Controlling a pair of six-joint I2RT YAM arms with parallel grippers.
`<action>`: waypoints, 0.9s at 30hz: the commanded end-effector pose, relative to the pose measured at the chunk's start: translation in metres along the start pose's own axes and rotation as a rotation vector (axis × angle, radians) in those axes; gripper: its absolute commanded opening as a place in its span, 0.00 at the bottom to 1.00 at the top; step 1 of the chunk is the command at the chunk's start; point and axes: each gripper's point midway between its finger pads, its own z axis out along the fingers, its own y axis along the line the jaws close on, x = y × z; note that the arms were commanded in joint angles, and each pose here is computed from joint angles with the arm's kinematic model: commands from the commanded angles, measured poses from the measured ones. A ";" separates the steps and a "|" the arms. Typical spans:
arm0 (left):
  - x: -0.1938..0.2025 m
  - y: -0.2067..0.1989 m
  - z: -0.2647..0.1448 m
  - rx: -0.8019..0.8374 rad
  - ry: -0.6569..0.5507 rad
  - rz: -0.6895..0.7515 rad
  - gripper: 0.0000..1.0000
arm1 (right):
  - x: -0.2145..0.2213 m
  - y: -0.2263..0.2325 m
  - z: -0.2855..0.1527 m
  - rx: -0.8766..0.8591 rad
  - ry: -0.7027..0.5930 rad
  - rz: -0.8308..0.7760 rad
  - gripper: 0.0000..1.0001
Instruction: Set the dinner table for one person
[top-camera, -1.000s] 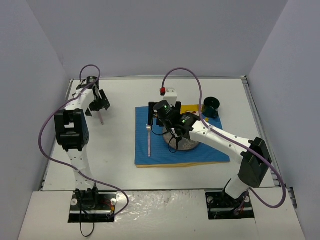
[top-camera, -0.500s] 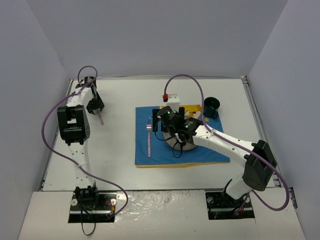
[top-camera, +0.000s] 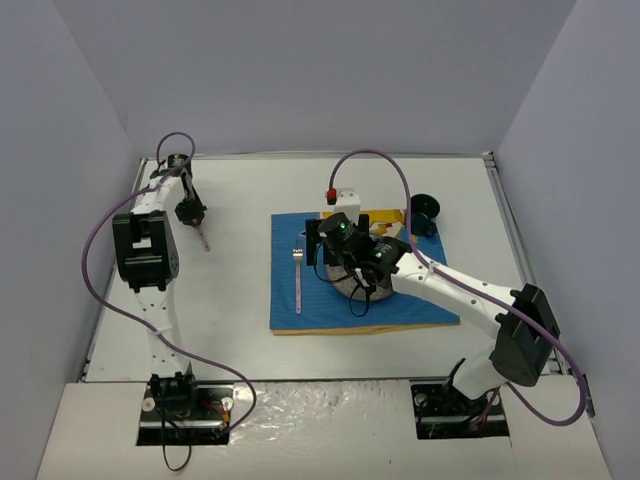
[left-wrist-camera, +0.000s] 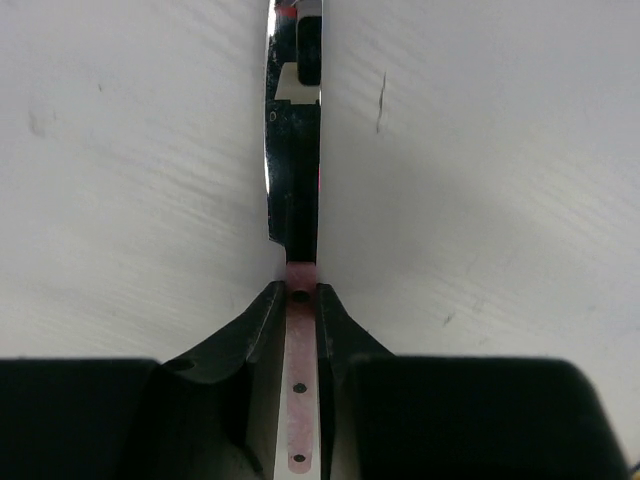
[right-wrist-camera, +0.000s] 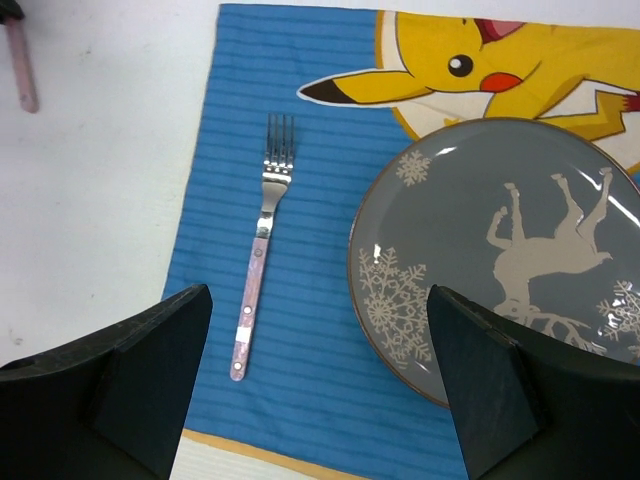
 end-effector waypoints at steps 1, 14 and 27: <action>-0.028 -0.033 -0.086 0.197 -0.151 -0.045 0.00 | -0.048 0.031 -0.025 -0.176 -0.122 0.023 0.85; 0.048 -0.136 -0.248 0.716 -0.244 0.022 0.00 | -0.088 0.098 -0.042 -0.520 -0.165 -0.004 0.78; 0.105 -0.155 -0.303 0.778 -0.206 -0.045 0.00 | -0.099 0.121 -0.027 -0.605 -0.178 0.018 0.60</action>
